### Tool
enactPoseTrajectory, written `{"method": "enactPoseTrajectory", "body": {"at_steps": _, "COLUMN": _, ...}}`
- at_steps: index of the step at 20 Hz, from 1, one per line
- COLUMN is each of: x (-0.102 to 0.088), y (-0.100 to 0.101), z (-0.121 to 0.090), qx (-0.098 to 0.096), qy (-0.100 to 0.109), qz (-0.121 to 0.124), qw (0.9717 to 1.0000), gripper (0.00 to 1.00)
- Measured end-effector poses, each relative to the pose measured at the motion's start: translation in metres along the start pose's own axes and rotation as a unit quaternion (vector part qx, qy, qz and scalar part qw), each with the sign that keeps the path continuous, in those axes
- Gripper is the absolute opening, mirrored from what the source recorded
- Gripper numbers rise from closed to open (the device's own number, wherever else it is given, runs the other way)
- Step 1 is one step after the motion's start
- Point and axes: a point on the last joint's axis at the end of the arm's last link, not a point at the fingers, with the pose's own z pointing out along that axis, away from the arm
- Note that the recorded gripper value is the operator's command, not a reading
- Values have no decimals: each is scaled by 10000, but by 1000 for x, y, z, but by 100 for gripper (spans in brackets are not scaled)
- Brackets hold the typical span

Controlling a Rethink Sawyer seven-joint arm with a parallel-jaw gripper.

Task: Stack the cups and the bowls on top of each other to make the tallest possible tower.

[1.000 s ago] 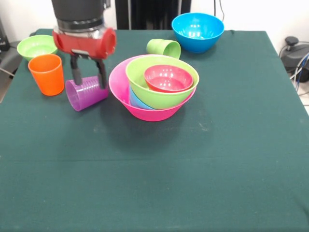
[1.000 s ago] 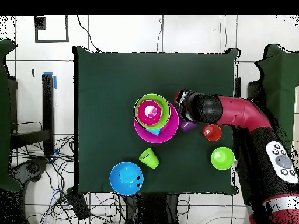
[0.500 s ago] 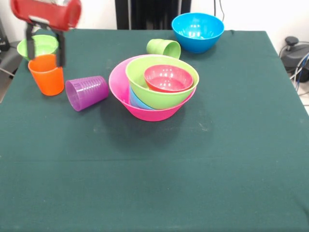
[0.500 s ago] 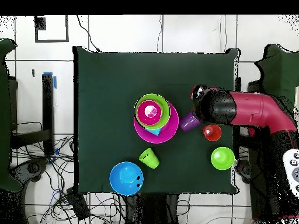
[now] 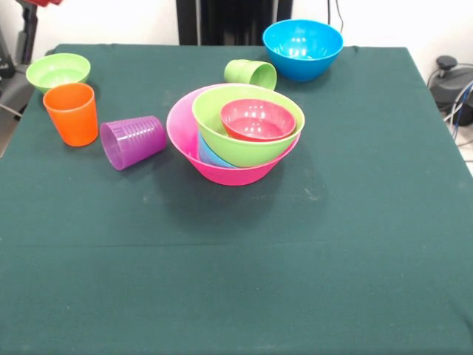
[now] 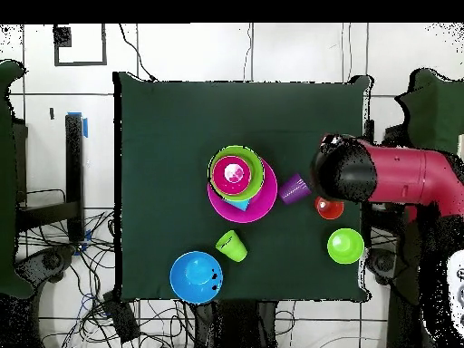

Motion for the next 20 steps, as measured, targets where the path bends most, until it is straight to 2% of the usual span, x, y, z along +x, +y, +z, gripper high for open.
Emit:
{"method": "enactPoseTrajectory", "body": {"at_steps": 2, "x": 2, "y": -4, "z": 0, "qx": 36, "qy": 38, "qz": 51, "qw": 10000, "gripper": 100}}
{"method": "enactPoseTrajectory", "body": {"at_steps": 4, "x": 10, "y": -14, "z": 2, "qx": 71, "qy": 168, "qz": 253, "qw": 9995, "gripper": 100}}
{"method": "enactPoseTrajectory", "body": {"at_steps": 10, "x": 29, "y": -25, "z": 4, "qx": 16, "qy": 484, "qz": 654, "qw": 9967, "gripper": 100}}
{"method": "enactPoseTrajectory", "body": {"at_steps": 13, "x": 57, "y": -24, "z": 6, "qx": -49, "qy": 820, "qz": 858, "qw": 9929, "gripper": 100}}
{"method": "enactPoseTrajectory", "body": {"at_steps": 15, "x": 66, "y": -24, "z": 6, "qx": -58, "qy": 910, "qz": 894, "qw": 9918, "gripper": 100}}
{"method": "enactPoseTrajectory", "body": {"at_steps": 16, "x": 80, "y": -25, "z": 6, "qx": -56, "qy": 1008, "qz": 933, "qw": 9905, "gripper": 100}}
{"method": "enactPoseTrajectory", "body": {"at_steps": 20, "x": 108, "y": -28, "z": 5, "qx": 20, "qy": 1104, "qz": 984, "qw": 9890, "gripper": 100}}
